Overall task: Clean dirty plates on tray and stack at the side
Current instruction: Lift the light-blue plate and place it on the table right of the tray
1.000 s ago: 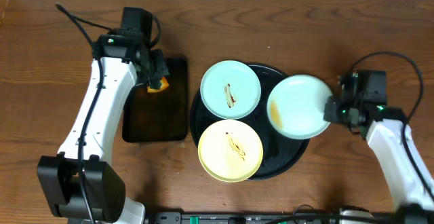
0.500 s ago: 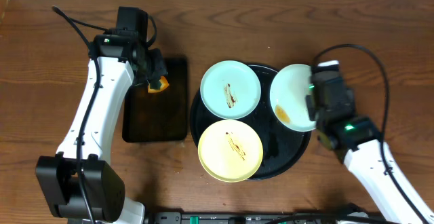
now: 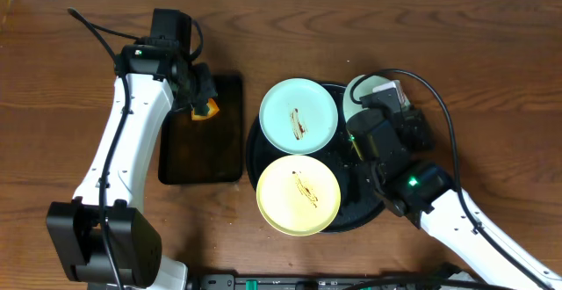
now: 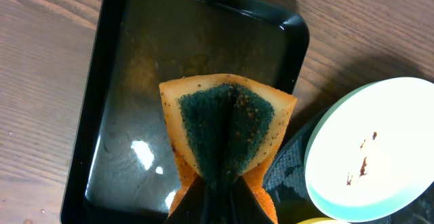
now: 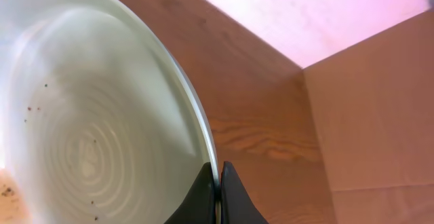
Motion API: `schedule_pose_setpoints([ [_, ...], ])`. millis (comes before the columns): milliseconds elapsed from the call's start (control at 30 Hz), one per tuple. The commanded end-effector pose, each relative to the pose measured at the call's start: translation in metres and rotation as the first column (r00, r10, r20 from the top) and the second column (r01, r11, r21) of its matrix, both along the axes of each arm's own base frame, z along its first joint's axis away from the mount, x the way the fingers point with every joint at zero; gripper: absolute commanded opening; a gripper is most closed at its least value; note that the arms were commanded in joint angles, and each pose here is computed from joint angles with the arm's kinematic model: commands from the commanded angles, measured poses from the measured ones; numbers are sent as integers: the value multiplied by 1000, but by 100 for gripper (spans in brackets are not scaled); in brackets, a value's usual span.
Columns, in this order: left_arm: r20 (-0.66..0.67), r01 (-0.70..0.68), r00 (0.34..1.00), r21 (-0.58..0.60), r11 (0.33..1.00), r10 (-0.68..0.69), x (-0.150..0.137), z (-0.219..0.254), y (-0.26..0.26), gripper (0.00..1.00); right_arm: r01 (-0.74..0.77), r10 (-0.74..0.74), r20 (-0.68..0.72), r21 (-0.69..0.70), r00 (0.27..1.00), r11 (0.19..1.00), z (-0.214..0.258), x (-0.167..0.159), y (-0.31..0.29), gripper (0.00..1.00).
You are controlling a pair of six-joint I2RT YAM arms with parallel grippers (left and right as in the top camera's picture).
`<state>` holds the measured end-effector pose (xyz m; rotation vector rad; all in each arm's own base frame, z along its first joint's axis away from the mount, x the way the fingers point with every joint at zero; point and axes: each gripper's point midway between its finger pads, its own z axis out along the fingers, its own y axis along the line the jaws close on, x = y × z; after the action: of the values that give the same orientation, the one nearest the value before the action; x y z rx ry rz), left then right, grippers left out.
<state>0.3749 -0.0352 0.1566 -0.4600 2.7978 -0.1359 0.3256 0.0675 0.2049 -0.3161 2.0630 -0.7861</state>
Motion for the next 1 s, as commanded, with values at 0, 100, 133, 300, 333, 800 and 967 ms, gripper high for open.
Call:
schedule_pose_setpoints([
  [0, 4, -15, 1000, -2, 1000, 15, -2, 2, 3, 7, 10, -8, 34, -71, 999, 997, 16, 2, -2, 1],
  [100, 4, -15, 1000, -2, 1000, 15, -2, 2, 3, 8, -10, 13, 31, -97, 999, 995, 19, 4, 1, 1],
  [133, 4, -15, 1000, -2, 1000, 15, -2, 2, 3, 7, -19, 22, 31, -98, 999, 995, 19, 5, 3, 1],
  [300, 4, -15, 1000, -2, 1000, 15, -2, 2, 3, 7, -94, 93, -11, -125, 996, 988, 15, 2, 16, 1],
  [333, 4, -15, 1000, -2, 1000, 15, -2, 2, 3, 8, -66, 67, 3, -131, 998, 989, 17, 2, 12, 1],
  [800, 4, -15, 1000, -2, 1000, 15, -2, 2, 3, 8, 162, -176, 106, 132, 979, 978, 12, 9, -31, 1],
  [967, 4, -15, 1000, -2, 1000, 15, -2, 2, 3, 8, 287, -316, 58, 292, 947, 912, -4, 18, -80, 1],
])
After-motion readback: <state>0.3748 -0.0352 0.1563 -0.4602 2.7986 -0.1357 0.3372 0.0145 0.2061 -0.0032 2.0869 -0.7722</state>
